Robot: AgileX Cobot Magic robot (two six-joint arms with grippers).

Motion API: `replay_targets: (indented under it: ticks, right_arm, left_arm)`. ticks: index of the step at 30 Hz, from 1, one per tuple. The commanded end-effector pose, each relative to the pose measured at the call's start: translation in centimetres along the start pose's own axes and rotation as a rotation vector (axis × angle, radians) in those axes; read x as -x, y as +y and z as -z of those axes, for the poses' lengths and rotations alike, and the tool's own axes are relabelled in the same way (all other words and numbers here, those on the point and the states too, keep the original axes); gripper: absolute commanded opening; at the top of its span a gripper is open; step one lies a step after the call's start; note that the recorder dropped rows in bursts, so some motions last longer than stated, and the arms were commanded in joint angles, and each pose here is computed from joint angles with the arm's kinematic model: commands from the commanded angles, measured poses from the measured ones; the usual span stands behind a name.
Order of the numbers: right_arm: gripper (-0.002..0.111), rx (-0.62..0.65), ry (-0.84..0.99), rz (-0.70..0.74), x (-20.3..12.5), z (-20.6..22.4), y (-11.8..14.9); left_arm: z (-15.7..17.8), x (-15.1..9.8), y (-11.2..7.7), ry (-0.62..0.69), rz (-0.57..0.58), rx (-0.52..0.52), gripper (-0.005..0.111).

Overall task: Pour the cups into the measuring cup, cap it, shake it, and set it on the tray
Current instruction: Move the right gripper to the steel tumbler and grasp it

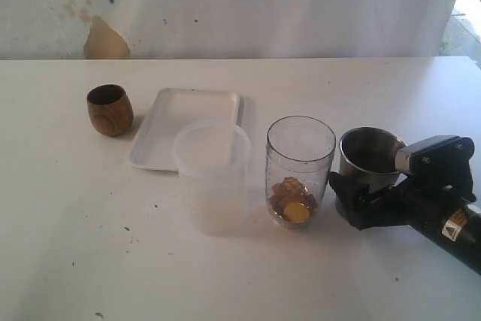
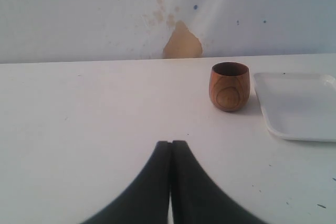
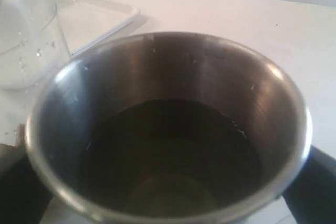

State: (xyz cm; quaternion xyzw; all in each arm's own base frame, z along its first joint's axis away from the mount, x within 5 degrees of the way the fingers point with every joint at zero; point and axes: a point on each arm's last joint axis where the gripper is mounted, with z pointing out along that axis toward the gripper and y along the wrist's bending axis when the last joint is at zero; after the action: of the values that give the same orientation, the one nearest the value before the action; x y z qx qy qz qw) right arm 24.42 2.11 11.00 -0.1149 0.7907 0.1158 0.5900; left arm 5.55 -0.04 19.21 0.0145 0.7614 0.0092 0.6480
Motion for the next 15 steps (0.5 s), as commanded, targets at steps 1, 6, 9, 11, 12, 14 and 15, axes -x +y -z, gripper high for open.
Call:
replay_targets:
  ticks: [1, 6, 9, 11, 12, 14, 15]
  right_arm:
    - [0.104, 0.007, -0.020, -0.014, 0.22, -0.26, -0.02]
    - [0.104, 0.007, -0.026, -0.047, 0.31, -0.64, -0.17]
    - [0.104, 0.007, -0.025, -0.047, 0.27, -0.65, -0.17]
    - [0.104, 0.005, -0.025, -0.048, 0.27, -0.65, -0.19]
    - [0.104, 0.005, -0.025, -0.050, 0.27, -0.65, -0.19]
    - [0.104, 0.005, -0.025, -0.052, 0.27, -0.65, -0.19]
    - [0.104, 0.005, -0.025, -0.052, 0.27, -0.65, -0.19]
  left_arm:
    - [0.00, -0.04, 0.00, -0.011, 0.003, 0.000, 0.000]
    - [0.00, -0.04, 0.00, -0.011, 0.003, 0.000, 0.000]
    - [0.00, -0.04, 0.00, -0.011, 0.003, 0.000, 0.000]
    - [0.00, -0.04, 0.00, -0.011, 0.003, 0.000, 0.000]
    - [0.00, -0.04, 0.00, -0.011, 0.003, 0.000, 0.000]
    - [0.00, -0.04, 0.00, -0.011, 0.003, 0.000, 0.000]
    - [0.00, -0.04, 0.00, -0.011, 0.003, 0.000, 0.000]
